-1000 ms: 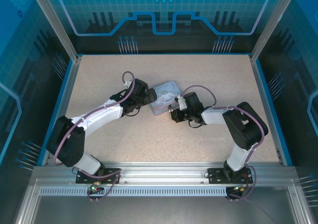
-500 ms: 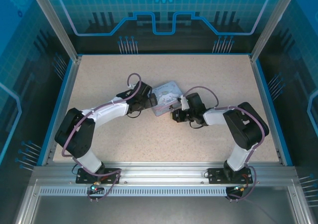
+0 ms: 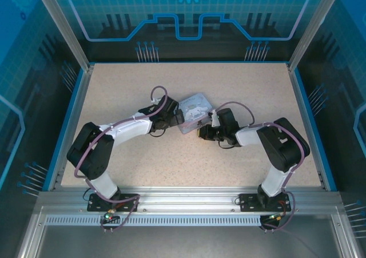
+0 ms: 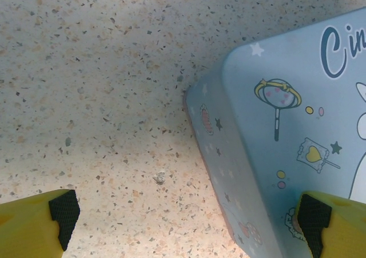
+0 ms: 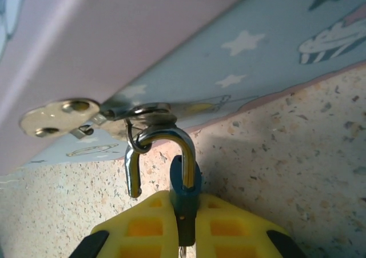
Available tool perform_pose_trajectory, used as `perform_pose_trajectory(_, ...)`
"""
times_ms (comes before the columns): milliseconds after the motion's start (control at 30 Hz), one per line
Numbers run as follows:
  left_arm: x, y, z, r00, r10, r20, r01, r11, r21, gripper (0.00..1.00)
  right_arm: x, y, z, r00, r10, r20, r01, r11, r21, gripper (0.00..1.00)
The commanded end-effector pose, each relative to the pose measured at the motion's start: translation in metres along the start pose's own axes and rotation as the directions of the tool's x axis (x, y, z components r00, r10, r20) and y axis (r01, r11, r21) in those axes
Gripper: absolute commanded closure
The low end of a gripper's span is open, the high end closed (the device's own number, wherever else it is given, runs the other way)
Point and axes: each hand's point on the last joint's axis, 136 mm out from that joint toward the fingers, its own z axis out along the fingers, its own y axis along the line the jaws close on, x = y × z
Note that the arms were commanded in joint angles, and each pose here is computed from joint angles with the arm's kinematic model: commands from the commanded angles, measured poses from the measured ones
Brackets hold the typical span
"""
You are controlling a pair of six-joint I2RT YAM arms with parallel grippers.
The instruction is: Unlock a padlock with a key
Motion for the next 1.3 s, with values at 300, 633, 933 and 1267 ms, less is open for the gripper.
perform_pose_trajectory(300, 0.032, 0.014, 0.017, 0.996, 0.020, -0.091, -0.026, 0.998, -0.064, 0.01, -0.005, -0.005, 0.005, 0.974, 0.226, 0.030, -0.223, 0.972, -0.079, 0.95)
perform_pose_trajectory(633, 0.037, 0.017, 0.020, 0.994, 0.025, -0.110, -0.033, 0.997, -0.070, 0.01, -0.020, -0.014, 0.001, 0.955, 0.292, 0.059, -0.284, 0.953, -0.107, 0.96)
perform_pose_trajectory(933, 0.042, 0.017, 0.024, 0.991, 0.030, -0.131, -0.040, 0.996, -0.077, 0.01, -0.040, -0.017, -0.012, 0.957, 0.277, 0.088, -0.267, 0.957, -0.115, 0.97)
perform_pose_trajectory(1267, 0.046, 0.017, 0.026, 0.988, 0.033, -0.150, -0.044, 0.996, -0.074, 0.02, -0.060, -0.015, -0.018, 0.962, 0.256, 0.092, -0.241, 0.959, -0.151, 0.97)
